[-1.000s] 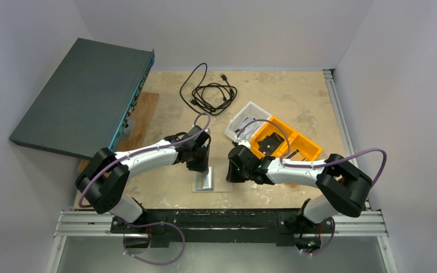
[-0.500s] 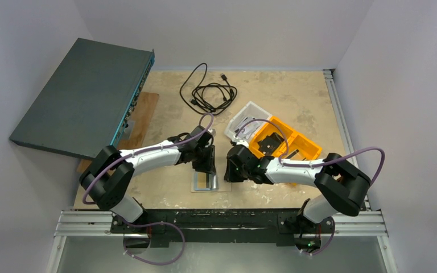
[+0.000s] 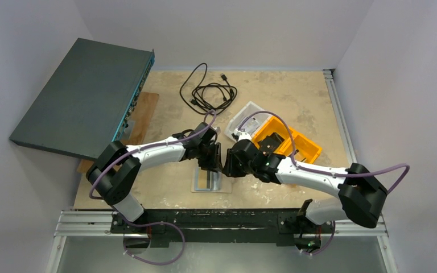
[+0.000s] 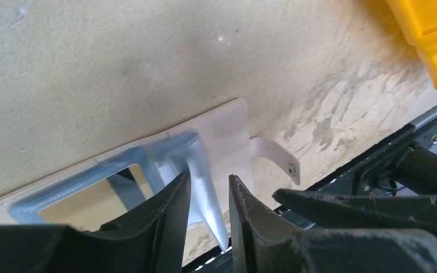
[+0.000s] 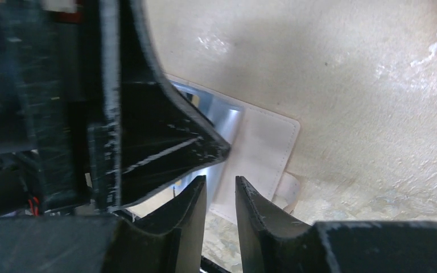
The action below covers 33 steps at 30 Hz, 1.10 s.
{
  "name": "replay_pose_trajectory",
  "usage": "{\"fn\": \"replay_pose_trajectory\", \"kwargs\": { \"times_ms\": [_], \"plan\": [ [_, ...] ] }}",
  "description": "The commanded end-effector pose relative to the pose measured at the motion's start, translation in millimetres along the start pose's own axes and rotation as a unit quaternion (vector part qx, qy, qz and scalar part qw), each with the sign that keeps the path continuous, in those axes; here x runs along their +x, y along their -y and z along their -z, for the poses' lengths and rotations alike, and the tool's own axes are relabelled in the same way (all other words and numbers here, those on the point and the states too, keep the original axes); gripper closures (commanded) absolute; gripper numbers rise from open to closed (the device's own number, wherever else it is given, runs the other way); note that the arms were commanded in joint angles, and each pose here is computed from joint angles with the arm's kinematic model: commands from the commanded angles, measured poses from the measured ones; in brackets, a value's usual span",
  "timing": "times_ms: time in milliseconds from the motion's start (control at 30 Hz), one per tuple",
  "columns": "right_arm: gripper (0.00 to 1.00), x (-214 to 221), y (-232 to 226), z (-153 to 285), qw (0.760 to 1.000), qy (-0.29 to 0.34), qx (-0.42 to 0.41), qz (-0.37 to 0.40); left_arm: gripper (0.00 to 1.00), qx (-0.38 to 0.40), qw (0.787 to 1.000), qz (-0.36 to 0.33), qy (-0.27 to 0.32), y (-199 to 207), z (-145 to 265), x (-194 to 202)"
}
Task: Take the credit cards out of the card holder
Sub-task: Remove the credit card from the card holder.
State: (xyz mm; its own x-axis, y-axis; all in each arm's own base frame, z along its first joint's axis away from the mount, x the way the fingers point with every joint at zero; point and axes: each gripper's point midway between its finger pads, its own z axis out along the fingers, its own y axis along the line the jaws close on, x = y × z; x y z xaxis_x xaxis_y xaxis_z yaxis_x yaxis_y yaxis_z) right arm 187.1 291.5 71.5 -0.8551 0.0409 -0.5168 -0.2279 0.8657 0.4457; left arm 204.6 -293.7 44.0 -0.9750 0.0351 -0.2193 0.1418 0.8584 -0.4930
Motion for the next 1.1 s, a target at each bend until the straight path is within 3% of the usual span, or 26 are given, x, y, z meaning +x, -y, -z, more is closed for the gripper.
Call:
{"fn": "replay_pose_trajectory", "kwargs": {
  "times_ms": [0,267,467,667,900,1067],
  "plan": [
    [0.73,-20,-16,15,0.999,0.031,-0.024,0.022,0.69,0.048,0.999,0.006,0.001,30,2,-12],
    [0.74,-11,-37,20,0.995,0.03,-0.078,0.046,0.69,0.059,0.998,0.014,-0.025,35,-8,-8],
    [0.81,7,-51,13,0.993,0.015,-0.098,0.067,0.68,0.069,0.997,0.01,-0.033,39,-10,-7],
    [0.9,29,-35,-7,0.996,-0.005,-0.08,0.041,0.67,0.075,0.997,0.003,-0.025,45,-3,-12],
    [0.93,51,-5,-24,0.999,-0.025,-0.036,-0.01,0.6,0.074,0.997,-0.015,-0.004,50,17,-18],
    [0.92,52,1,-24,0.999,-0.023,-0.032,-0.03,0.49,0.029,0.999,-0.022,0.031,27,42,-22]
  ]
}}
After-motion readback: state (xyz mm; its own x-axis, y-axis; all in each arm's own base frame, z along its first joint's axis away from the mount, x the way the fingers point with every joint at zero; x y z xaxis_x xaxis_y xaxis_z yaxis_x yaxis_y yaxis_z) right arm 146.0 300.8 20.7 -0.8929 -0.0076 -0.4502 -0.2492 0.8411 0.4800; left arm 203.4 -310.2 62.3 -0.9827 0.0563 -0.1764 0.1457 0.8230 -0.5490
